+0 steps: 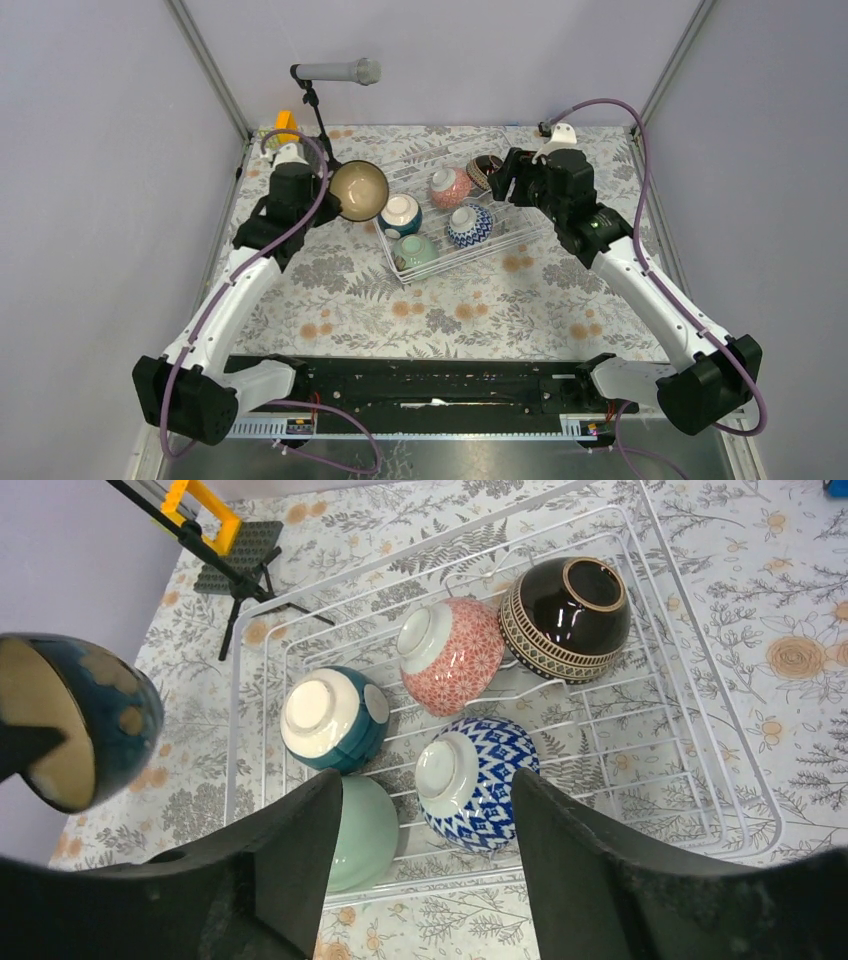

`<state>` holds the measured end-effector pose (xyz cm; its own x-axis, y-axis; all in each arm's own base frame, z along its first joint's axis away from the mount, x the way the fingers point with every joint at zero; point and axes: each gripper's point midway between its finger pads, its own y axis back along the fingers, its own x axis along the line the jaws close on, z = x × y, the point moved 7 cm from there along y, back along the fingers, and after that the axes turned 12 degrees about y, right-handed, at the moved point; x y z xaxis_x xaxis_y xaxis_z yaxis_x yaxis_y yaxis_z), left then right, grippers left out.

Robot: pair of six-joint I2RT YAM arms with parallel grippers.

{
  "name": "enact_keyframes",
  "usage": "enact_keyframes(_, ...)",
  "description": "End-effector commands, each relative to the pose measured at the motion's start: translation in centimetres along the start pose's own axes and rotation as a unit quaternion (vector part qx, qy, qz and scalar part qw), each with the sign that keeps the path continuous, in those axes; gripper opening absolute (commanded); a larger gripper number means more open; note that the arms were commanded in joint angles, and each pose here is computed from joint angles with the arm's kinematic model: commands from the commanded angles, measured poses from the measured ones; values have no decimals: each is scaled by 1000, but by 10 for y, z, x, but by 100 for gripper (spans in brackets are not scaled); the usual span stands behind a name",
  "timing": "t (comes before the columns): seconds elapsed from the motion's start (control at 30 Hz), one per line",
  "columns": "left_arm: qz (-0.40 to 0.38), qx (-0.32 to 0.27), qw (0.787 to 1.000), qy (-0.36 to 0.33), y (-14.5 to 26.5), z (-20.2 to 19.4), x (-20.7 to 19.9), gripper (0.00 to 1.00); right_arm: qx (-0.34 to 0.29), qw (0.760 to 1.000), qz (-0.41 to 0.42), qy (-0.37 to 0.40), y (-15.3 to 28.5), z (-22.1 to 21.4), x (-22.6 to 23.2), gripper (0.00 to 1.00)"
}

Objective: Unload the bowls from the dish rack

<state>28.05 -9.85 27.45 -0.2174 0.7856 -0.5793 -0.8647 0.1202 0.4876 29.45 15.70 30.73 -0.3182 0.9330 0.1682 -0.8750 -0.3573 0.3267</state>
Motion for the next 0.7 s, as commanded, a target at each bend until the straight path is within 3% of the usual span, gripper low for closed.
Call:
enact_keyframes(0.0,18,-71,994,76,16,44,0,0,0,1000,-11,-4,-2,-2,-1,68)
enact_keyframes(0.1,59,-72,989,116,9,47,21,0,9,1000,-5,-7,-6,-6,1,71)
enact_keyframes(0.17,81,-75,983,145,3,46,32,0,16,1000,-2,-7,-9,-9,2,82)
enact_keyframes(0.37,137,-65,963,223,-25,36,69,0,39,999,-13,-7,-21,-19,-1,99)
enact_keyframes(0.53,156,-58,952,256,-47,39,88,0,89,994,-62,-30,-30,-25,-6,100)
enact_keyframes(0.67,181,-52,943,273,-62,38,101,0,120,992,-29,-3,-38,-35,-2,100)
